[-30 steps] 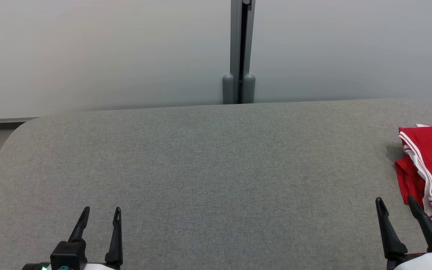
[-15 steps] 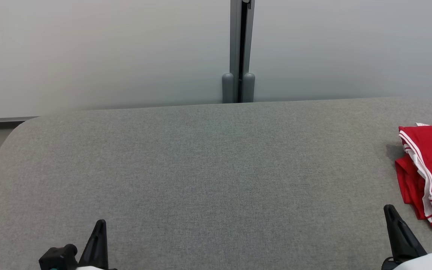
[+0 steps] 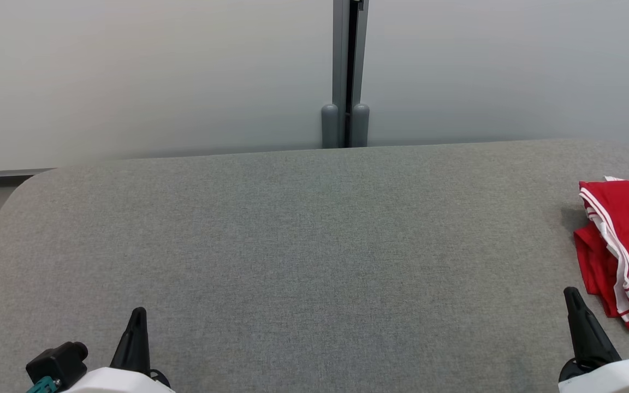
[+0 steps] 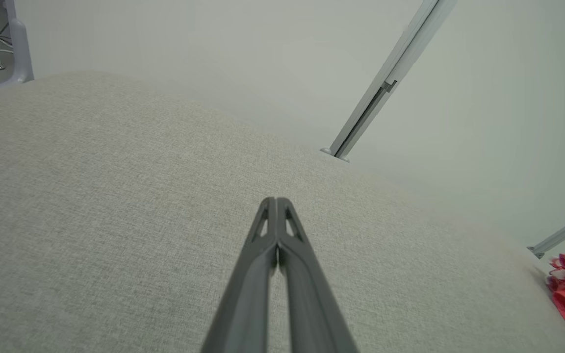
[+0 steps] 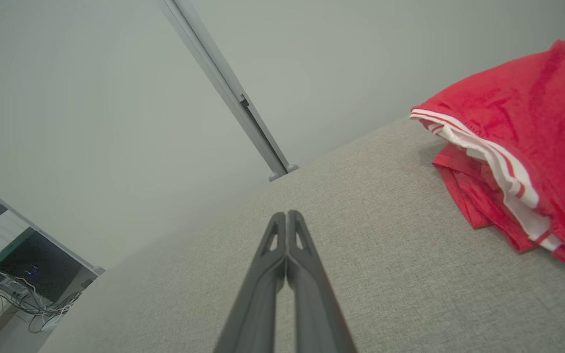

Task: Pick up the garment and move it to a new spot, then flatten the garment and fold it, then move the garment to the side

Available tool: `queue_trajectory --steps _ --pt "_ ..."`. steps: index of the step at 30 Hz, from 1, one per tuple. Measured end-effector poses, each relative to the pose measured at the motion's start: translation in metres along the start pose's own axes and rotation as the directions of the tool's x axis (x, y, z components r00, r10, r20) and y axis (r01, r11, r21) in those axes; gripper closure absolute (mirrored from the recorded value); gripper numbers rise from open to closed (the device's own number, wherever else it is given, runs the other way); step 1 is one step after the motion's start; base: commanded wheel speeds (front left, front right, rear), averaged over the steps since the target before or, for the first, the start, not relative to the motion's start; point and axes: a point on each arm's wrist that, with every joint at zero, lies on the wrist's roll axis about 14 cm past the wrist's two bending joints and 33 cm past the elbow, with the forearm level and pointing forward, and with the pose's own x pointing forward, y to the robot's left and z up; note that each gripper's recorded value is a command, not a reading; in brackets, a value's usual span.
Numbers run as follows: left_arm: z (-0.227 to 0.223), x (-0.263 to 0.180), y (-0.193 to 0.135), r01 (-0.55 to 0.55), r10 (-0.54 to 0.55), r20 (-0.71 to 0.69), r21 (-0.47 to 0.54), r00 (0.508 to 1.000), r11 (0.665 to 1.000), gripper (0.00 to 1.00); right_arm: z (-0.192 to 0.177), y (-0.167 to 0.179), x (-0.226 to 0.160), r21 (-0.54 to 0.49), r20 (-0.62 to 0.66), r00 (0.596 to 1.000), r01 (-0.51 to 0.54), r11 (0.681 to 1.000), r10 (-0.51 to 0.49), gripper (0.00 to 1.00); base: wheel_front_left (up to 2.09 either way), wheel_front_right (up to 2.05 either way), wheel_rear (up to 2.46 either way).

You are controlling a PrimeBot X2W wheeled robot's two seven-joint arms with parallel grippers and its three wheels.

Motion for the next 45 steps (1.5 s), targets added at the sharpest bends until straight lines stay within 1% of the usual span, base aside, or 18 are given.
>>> queue_trajectory --steps 9,17,30,45 --pt "0.003 0.006 0.0 -0.002 0.0 -0.011 -0.143 1.0 0.99 1.0 0.002 -0.001 0.005 0.138 0.016 1.0 0.001 0.99 -0.003 1.0 0.0 0.0 0.0" --pt "0.007 0.011 -0.001 0.001 -0.006 -0.017 -0.271 1.0 0.963 1.0 0.005 -0.002 0.01 0.262 0.032 0.999 -0.004 0.965 -0.005 1.0 0.0 0.0 0.0" --pt "0.012 0.018 -0.005 0.016 -0.025 -0.016 -0.436 1.0 0.9 1.0 0.008 -0.005 0.016 0.413 0.053 0.998 -0.009 0.911 -0.014 1.0 0.0 0.0 0.0" --pt "0.019 0.024 -0.008 0.038 -0.048 -0.002 -0.581 0.999 0.813 1.0 0.013 -0.007 0.022 0.556 0.079 0.997 -0.026 0.831 -0.021 1.0 0.0 0.0 0.0"
